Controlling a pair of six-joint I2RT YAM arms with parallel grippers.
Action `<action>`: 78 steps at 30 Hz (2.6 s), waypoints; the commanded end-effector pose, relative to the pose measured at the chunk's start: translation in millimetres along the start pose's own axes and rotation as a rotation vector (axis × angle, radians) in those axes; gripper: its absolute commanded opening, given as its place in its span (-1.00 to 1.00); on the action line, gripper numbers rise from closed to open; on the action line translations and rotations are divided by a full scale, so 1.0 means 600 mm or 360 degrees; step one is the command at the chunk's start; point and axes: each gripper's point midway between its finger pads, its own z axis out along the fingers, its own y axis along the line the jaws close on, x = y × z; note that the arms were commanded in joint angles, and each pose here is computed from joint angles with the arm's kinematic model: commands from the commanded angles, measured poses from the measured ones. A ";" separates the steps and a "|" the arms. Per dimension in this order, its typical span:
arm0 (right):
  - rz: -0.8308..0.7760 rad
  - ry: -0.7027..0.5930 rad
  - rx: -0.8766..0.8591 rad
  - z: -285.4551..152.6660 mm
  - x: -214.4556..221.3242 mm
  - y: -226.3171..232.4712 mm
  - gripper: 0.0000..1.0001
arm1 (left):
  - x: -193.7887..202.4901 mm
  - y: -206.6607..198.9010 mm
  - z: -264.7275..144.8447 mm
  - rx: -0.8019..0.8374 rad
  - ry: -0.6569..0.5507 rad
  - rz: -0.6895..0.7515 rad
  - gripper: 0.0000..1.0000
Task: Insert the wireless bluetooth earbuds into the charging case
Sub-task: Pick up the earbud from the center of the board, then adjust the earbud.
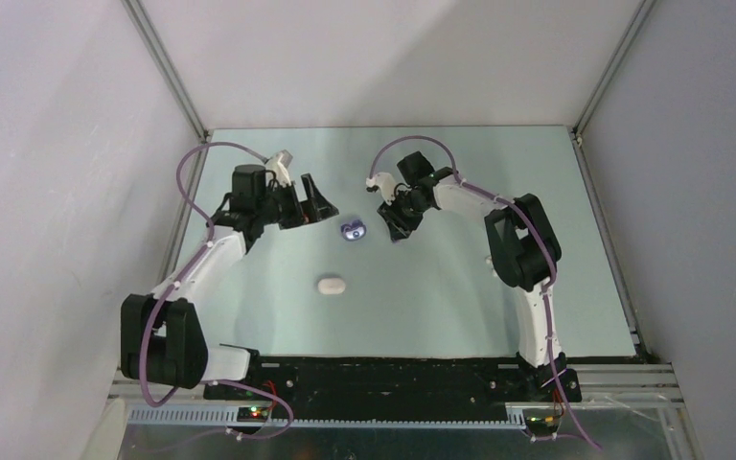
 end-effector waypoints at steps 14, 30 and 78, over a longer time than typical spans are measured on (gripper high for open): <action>-0.0011 0.0110 0.0051 0.005 0.000 -0.002 -0.23 | -0.033 -0.045 -0.015 0.0164 -0.0101 -0.0006 0.76; 0.0069 -0.0072 -0.0199 -0.057 -0.032 0.028 -0.80 | -0.058 -0.067 -0.042 0.0258 -0.0203 0.0562 0.65; 0.0592 -0.0649 -0.1429 -0.360 -0.174 0.225 -0.80 | 0.015 -0.351 -0.054 0.1194 -0.0959 0.3679 -0.29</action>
